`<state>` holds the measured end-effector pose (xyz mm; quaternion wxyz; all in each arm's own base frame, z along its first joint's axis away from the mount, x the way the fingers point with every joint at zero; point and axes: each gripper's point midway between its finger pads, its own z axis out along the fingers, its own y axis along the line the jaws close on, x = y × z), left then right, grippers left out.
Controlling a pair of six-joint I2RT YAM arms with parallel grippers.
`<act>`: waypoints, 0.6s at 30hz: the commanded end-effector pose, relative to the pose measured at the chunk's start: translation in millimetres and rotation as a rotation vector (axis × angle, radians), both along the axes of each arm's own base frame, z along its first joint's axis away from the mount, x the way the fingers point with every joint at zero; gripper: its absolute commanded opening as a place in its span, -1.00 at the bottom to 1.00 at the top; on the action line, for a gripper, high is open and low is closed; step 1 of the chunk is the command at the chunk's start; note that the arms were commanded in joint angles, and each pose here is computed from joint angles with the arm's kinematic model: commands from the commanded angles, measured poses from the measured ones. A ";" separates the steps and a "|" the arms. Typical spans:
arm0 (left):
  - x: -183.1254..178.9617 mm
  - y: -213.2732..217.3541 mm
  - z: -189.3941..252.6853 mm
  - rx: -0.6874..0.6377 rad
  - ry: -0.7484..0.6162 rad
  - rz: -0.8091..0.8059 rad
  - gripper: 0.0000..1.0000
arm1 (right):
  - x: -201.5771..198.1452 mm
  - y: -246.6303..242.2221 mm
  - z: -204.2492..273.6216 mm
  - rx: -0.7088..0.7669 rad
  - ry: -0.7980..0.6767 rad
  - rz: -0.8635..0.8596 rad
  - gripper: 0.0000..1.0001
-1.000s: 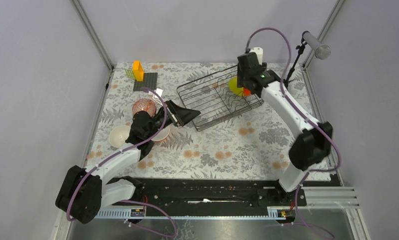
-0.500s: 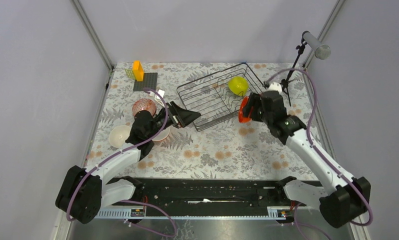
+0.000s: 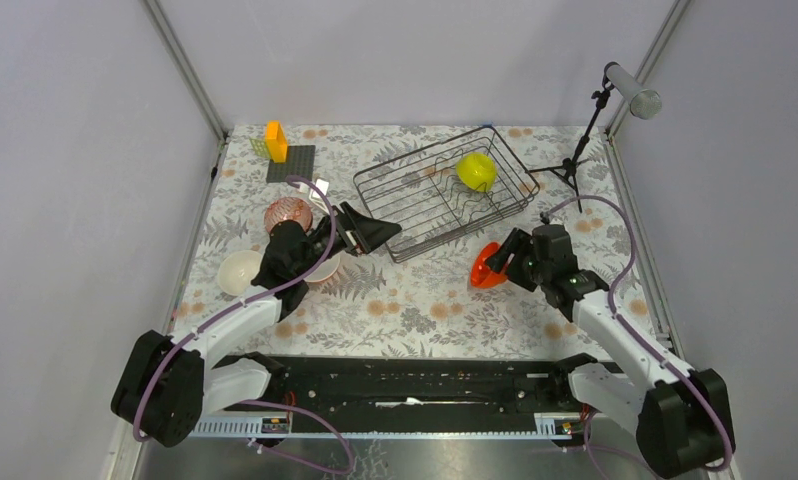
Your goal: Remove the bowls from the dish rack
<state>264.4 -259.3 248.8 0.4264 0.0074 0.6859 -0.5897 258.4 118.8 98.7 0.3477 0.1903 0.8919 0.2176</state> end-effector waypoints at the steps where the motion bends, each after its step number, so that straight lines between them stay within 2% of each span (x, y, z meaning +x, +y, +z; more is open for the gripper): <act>1: 2.5 0.2 14.3 -0.018 -0.045 0.015 0.97 | 21.1 29.4 23.6 0.183 -0.081 0.074 0.15; 8: 1.8 2.7 11.8 -0.013 -0.040 0.028 0.97 | 43.0 4.9 15.5 0.173 -0.086 -0.002 0.18; 15: 2.1 4.7 10.7 -0.009 -0.036 0.041 0.97 | 52.1 -36.8 -18.6 0.160 0.005 -0.119 0.26; 18: 1.9 4.9 10.2 -0.009 -0.036 0.041 0.97 | 56.4 -50.5 -25.0 0.184 0.013 -0.148 0.42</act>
